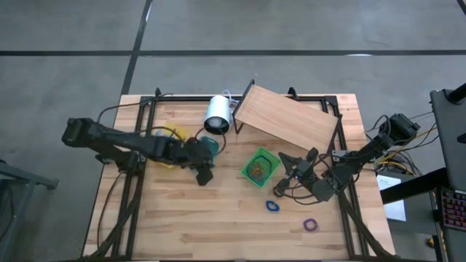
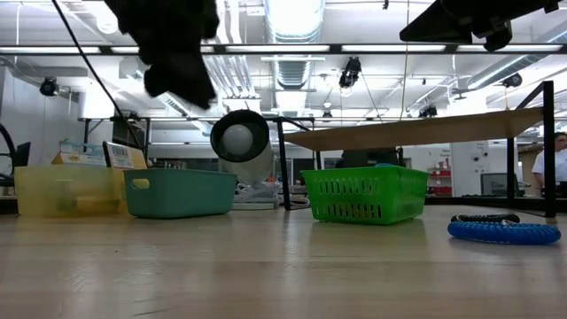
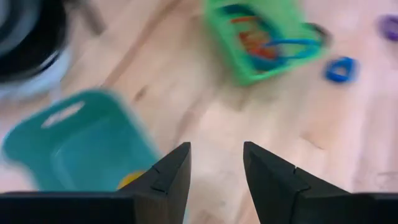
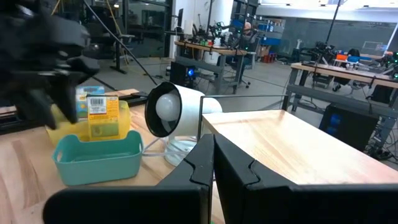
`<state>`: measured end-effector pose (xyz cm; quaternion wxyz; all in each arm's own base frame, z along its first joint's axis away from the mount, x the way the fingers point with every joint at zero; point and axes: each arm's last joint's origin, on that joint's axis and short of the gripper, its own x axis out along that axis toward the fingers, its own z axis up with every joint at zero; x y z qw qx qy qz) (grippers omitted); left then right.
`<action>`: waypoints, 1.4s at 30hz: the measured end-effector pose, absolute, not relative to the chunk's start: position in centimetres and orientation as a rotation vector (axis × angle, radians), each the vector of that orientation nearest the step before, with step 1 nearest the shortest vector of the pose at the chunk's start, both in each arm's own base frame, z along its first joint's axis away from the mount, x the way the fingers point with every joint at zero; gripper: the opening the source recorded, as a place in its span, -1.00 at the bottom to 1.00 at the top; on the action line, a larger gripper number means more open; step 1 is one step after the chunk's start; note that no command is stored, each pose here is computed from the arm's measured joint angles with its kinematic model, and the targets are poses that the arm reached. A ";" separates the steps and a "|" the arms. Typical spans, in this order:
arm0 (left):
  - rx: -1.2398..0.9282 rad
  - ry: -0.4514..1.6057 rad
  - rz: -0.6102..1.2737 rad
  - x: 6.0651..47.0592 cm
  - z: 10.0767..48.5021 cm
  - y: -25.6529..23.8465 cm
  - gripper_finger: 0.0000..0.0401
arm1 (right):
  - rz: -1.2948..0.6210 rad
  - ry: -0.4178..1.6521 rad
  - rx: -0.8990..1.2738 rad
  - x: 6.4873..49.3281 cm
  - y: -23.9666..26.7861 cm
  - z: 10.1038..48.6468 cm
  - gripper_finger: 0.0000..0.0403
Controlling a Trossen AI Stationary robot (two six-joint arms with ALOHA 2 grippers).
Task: Pick & Place Office Desk Supplies
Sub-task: Put the black spring keychain into the blue bin
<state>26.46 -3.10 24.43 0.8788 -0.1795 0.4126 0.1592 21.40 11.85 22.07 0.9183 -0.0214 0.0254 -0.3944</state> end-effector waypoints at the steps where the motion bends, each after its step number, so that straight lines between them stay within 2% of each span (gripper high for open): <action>1: -0.336 0.839 0.296 26.6 24.6 -3.7 -0.24 | -0.811 0.052 -0.044 21.4 11.9 22.1 -0.96; 7: -0.086 0.719 0.113 26.5 25.5 -8.2 -0.24 | -0.811 0.052 -0.044 21.4 11.8 22.1 -0.96; 11: 0.014 0.598 0.047 25.3 27.0 -10.9 -0.24 | -0.811 0.052 -0.044 21.4 11.9 22.1 -0.96; 17: 0.141 0.524 -0.107 23.0 28.7 -13.1 -0.24 | -0.811 0.052 -0.043 21.4 11.9 22.1 -0.96; 22: 0.191 0.461 -0.239 21.7 29.1 -12.6 -0.24 | -0.811 0.052 -0.044 21.4 11.9 22.1 -0.96; 27: 0.225 0.317 -0.333 19.6 27.6 -10.8 -0.24 | -0.811 0.052 -0.044 21.4 11.9 22.1 -0.96; 35: 0.239 0.191 -0.333 15.3 25.3 -8.2 -0.24 | -0.811 0.052 -0.044 21.4 11.9 22.1 -0.96; 42: 0.212 0.121 -0.325 13.1 24.5 -6.9 -0.24 | -0.811 0.052 -0.044 21.4 11.9 22.1 -0.96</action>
